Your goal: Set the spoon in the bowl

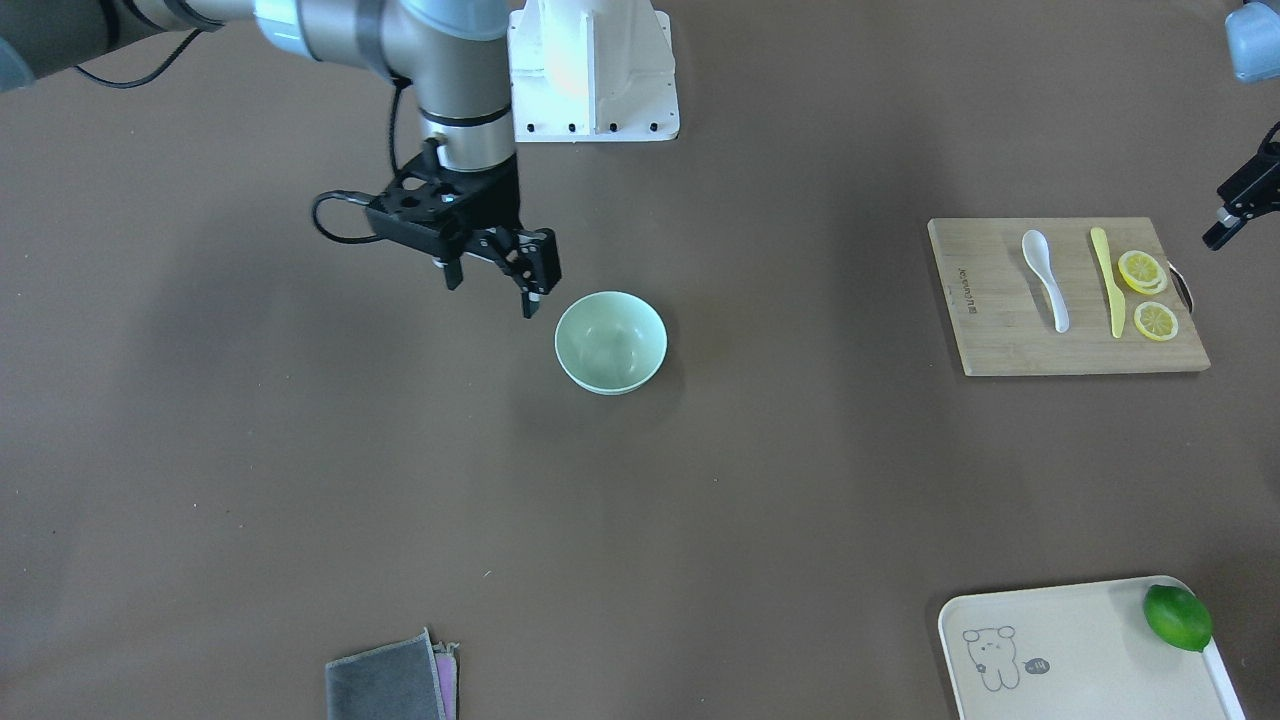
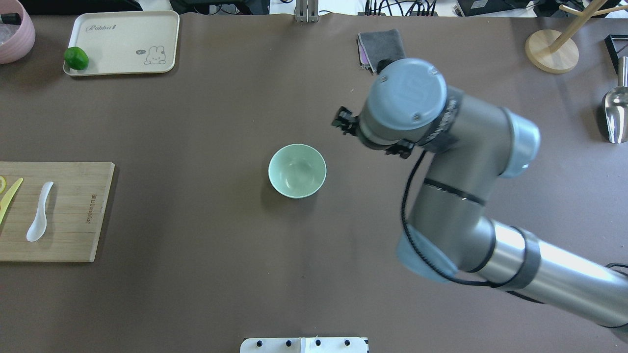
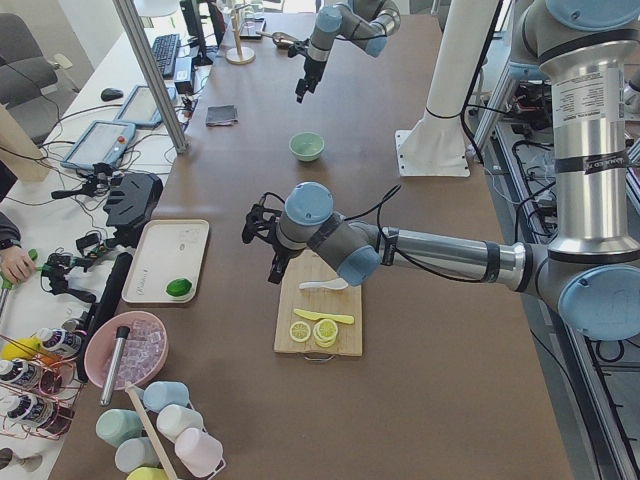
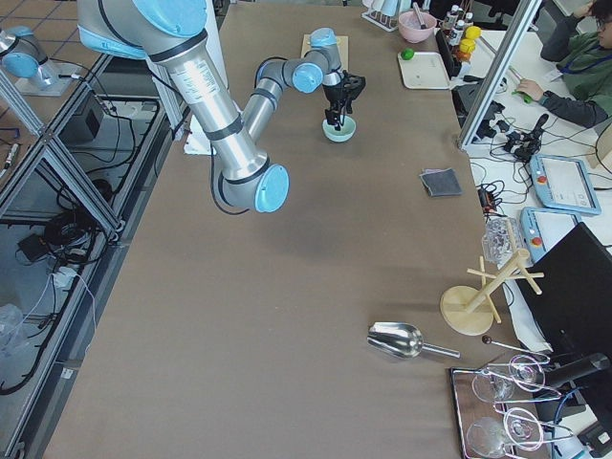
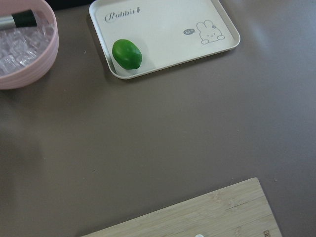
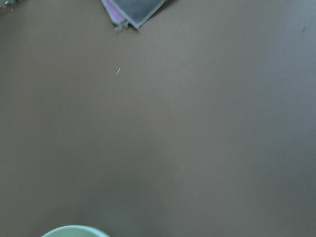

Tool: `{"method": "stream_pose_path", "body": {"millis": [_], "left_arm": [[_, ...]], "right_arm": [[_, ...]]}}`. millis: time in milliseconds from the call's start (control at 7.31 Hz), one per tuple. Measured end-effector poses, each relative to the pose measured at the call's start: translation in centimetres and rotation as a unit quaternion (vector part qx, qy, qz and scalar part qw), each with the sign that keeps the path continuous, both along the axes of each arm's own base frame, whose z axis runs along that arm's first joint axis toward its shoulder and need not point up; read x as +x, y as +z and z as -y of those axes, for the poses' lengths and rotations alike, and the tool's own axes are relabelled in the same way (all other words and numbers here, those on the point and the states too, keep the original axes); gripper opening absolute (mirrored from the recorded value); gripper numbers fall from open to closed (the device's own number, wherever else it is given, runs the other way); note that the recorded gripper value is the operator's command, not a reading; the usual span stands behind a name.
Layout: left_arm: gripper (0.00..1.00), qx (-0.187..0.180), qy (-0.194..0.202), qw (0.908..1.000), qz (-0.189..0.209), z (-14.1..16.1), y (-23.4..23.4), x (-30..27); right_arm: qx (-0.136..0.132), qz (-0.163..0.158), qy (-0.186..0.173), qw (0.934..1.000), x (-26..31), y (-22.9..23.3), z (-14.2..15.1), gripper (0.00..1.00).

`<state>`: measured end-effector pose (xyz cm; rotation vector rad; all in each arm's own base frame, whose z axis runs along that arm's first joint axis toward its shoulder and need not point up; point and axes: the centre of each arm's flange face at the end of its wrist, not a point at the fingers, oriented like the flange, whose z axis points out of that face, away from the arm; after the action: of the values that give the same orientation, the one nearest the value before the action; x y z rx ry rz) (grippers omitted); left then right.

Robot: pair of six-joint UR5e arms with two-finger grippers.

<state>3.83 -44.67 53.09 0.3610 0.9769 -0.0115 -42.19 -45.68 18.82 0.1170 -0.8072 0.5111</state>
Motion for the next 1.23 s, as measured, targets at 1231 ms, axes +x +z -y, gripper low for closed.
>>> {"method": "stream_pose_path", "body": {"millis": [1231], "left_arm": [[0.59, -0.073, -0.093, 0.9917, 0.051, -4.0, 6.1, 17.5]], "right_arm": [[0.134, -0.025, -0.25, 0.9587, 41.8, 25.3, -0.4, 1.0]]}}
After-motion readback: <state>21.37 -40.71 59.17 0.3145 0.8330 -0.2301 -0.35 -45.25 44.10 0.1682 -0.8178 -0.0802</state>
